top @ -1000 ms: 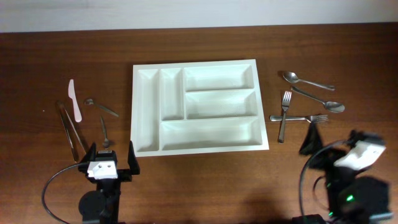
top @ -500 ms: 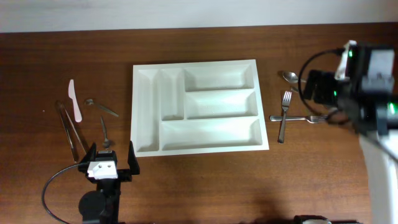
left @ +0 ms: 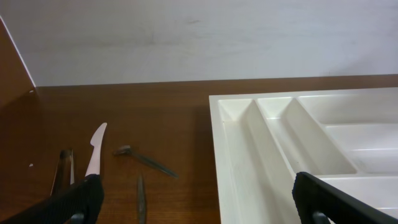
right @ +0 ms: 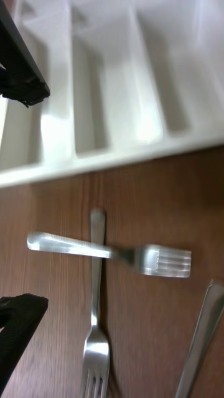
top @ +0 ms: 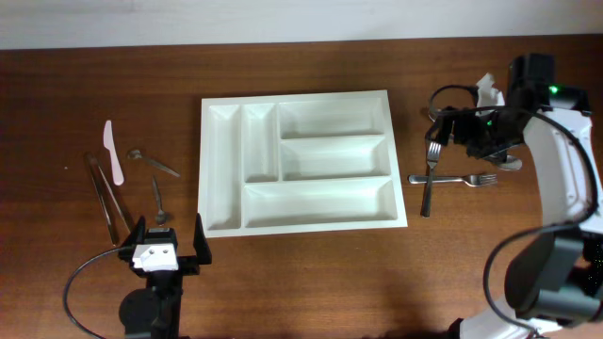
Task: Pack container
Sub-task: 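Move the right gripper over the upright metal fork on the right, then lower the right gripper and grasp the metal fork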
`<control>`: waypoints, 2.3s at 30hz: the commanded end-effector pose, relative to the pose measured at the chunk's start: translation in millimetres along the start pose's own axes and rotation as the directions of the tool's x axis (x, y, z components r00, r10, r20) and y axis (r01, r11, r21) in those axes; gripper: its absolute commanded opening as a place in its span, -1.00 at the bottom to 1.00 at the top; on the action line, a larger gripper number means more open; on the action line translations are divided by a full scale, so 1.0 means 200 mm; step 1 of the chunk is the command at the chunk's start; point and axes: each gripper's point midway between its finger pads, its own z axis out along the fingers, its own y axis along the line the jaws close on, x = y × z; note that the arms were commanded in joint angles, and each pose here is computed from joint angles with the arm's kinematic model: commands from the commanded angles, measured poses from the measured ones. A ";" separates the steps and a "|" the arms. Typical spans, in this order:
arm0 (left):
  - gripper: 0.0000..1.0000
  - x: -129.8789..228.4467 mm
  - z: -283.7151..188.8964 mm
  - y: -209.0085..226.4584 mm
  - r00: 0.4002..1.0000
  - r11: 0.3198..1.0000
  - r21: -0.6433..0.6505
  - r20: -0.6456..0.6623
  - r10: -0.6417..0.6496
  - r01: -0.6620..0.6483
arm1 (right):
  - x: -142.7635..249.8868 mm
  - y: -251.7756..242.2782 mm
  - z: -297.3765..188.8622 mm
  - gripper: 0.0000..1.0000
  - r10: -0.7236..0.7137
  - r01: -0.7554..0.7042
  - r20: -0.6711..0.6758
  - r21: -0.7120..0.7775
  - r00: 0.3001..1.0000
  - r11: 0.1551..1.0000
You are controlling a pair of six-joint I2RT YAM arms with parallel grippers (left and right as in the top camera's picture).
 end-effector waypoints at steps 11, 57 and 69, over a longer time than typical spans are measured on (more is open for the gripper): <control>0.99 0.01 0.00 0.01 1.000 1.000 -0.005 -0.001 0.015 -0.015 | 0.05 -0.34 0.33 0.76 0.128 -0.090 -0.134 0.262 0.983 0.961; 0.99 0.01 0.00 0.01 1.000 1.000 -0.005 -0.001 0.015 -0.015 | 0.07 -0.30 0.66 -0.14 0.268 -0.215 -0.045 0.474 0.962 0.854; 0.99 0.01 0.00 0.01 1.000 1.000 -0.005 -0.001 0.015 -0.015 | 0.04 -0.28 0.68 -0.65 0.260 -0.223 -0.024 0.445 0.965 0.868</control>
